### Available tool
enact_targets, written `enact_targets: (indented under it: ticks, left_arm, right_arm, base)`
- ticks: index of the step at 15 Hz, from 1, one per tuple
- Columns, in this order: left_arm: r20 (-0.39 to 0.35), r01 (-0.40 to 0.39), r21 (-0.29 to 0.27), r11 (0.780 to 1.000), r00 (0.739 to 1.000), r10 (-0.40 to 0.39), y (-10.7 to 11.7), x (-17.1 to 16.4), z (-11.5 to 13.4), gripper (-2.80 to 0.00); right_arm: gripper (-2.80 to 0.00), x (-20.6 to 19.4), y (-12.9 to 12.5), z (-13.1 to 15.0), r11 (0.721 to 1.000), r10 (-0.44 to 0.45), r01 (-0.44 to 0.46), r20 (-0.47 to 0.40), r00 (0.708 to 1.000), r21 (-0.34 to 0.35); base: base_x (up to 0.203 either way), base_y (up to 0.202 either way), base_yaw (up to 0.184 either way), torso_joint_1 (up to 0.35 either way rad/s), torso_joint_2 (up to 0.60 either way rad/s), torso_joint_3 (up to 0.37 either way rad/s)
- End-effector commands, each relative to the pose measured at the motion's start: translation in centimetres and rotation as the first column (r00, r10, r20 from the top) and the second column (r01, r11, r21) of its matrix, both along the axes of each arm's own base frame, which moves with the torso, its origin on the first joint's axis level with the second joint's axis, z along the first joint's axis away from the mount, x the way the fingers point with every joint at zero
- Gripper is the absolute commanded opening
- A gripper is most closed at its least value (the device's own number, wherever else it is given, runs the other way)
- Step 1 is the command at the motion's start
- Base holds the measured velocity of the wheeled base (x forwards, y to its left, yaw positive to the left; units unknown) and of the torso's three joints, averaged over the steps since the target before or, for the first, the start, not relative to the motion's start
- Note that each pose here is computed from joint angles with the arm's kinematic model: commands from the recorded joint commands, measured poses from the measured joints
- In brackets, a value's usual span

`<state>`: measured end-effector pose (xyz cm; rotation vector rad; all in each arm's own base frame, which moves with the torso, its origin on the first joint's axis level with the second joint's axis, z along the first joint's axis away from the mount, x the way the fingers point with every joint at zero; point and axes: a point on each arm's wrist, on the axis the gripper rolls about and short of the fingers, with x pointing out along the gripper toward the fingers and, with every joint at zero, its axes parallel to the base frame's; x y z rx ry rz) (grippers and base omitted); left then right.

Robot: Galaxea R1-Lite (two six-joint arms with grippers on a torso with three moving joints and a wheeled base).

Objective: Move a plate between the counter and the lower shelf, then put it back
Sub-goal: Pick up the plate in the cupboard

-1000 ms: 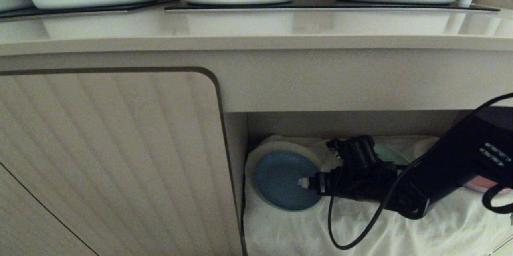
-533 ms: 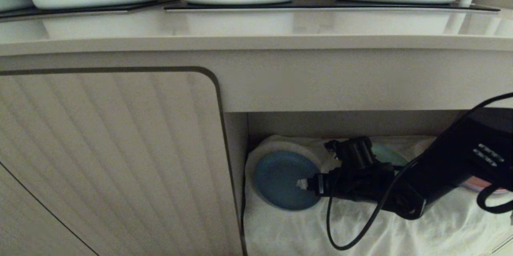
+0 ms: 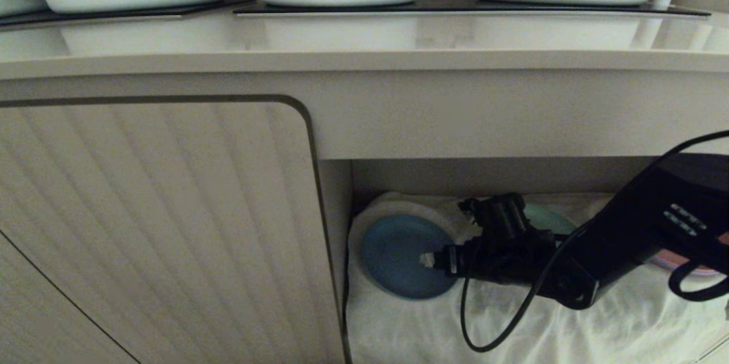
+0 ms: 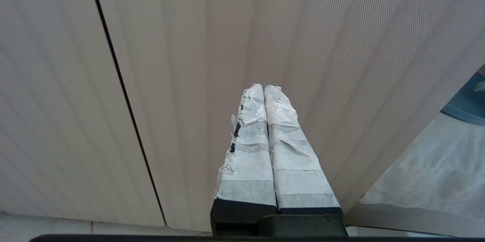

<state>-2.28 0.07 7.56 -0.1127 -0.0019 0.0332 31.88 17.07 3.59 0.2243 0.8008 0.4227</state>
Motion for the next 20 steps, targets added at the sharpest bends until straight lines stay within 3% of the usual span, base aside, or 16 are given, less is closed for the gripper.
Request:
enact_targets:
  ticks: [1, 2, 20]
  left_arm:
    - [0.001, -0.001, -0.001, 1.0, 1.0, 0.001, 0.0, -0.01, 0.02, -2.8]
    - [0.0, -0.001, -0.001, 1.0, 1.0, 0.001, 0.0, 0.0, -0.01, -2.8]
    - [0.001, -0.001, -0.001, 1.0, 1.0, 0.001, 0.0, 0.0, 0.0, -2.8]
  right_arm:
    - [-0.41, 0.04, 0.03, -0.15, 1.0, -0.001, 0.001, -0.003, 1.0, 0.001]
    - [-2.8, 0.08, 0.04, -0.17, 1.0, -0.001, 0.001, -0.003, 1.0, 0.002]
    - [-2.8, -0.31, -0.25, -0.28, 0.998, -0.043, 0.043, -0.003, 0.999, -0.04]
  base:
    - [0.0, 0.0, 0.0, 0.0, 0.0, 0.0]
    - [0.0, 0.0, 0.0, 0.0, 0.0, 0.0]
    - [0.0, 0.0, 0.0, 0.0, 0.0, 0.0]
